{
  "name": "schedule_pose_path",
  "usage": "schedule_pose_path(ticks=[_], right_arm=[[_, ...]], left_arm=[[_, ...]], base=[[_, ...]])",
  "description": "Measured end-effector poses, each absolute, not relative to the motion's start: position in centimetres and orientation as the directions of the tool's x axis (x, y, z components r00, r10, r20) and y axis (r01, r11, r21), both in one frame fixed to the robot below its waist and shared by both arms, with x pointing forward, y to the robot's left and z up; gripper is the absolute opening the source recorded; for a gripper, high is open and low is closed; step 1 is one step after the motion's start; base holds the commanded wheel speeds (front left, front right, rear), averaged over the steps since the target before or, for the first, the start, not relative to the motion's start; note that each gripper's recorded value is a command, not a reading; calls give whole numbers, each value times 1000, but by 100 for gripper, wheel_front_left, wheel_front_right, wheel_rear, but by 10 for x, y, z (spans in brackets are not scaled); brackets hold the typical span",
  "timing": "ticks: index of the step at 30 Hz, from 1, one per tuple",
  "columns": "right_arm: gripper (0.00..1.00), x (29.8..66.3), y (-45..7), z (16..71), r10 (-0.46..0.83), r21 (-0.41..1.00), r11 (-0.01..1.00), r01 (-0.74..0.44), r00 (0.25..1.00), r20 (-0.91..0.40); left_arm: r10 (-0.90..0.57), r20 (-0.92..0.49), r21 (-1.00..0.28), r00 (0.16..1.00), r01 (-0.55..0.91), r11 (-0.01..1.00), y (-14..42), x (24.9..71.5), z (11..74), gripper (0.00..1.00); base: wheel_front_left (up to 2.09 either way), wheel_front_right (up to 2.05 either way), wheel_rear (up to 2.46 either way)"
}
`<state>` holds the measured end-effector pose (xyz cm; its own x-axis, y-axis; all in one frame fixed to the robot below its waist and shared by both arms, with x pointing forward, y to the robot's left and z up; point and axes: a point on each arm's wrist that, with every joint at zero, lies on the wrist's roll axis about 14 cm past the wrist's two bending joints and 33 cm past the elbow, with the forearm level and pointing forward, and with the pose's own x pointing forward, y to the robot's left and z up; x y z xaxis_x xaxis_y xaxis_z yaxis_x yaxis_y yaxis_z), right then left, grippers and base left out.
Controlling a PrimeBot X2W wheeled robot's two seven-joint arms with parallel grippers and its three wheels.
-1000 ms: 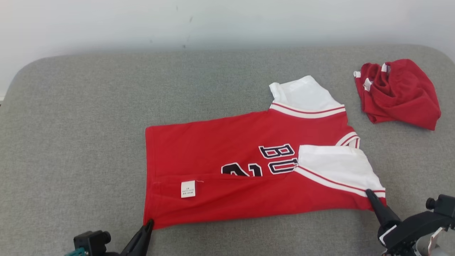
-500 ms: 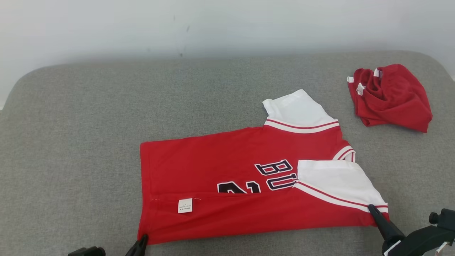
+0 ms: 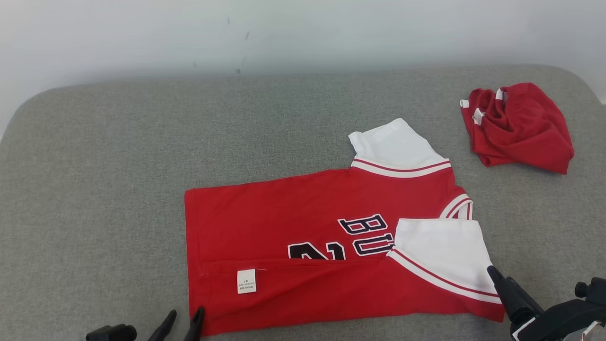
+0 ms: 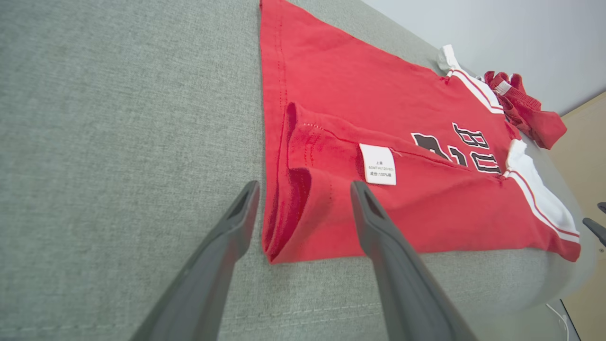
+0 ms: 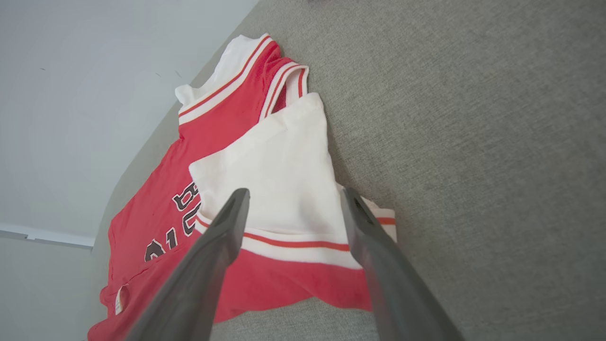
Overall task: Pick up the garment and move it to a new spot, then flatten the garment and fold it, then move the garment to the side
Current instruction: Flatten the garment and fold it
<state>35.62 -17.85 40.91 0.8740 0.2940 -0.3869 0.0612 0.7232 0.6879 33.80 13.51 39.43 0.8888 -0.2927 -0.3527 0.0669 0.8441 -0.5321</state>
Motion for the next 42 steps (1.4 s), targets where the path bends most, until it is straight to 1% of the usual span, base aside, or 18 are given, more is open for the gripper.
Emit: schedule_pose_path(ticks=[6,9,15,18,26,32,36,42], right_arm=[[100,363,-187,420,267,682,730,50,897,-352],[100,367,-193,428,247,671,740,41,912,-329],[100,382,-193,454,222,645,763,-22,948,-230],[100,382,-190,458,222,628,777,-41,952,-212],[100,400,-191,482,200,557,825,-90,970,-140],[100,423,-186,498,194,508,853,-119,976,-96],[100,445,-183,508,201,464,874,-145,977,-74],[100,480,-177,511,227,407,897,-172,970,-91]], left_arm=[[-250,-331,-499,910,56,865,151,346,405,100],[-239,-303,-473,922,72,878,158,351,414,100],[-238,-232,-420,943,124,899,160,367,437,100],[-234,-192,-408,953,139,902,159,375,449,100],[-253,-158,-361,955,182,915,154,387,460,100],[-268,-103,-335,958,221,916,148,411,476,100],[-283,-81,-317,956,244,916,145,427,483,100],[-320,-84,-284,944,285,915,137,451,483,100]], base=[[0,0,0],[0,0,0],[0,0,0],[0,0,0],[0,0,0],[0,0,0],[0,0,0],[0,0,0]])
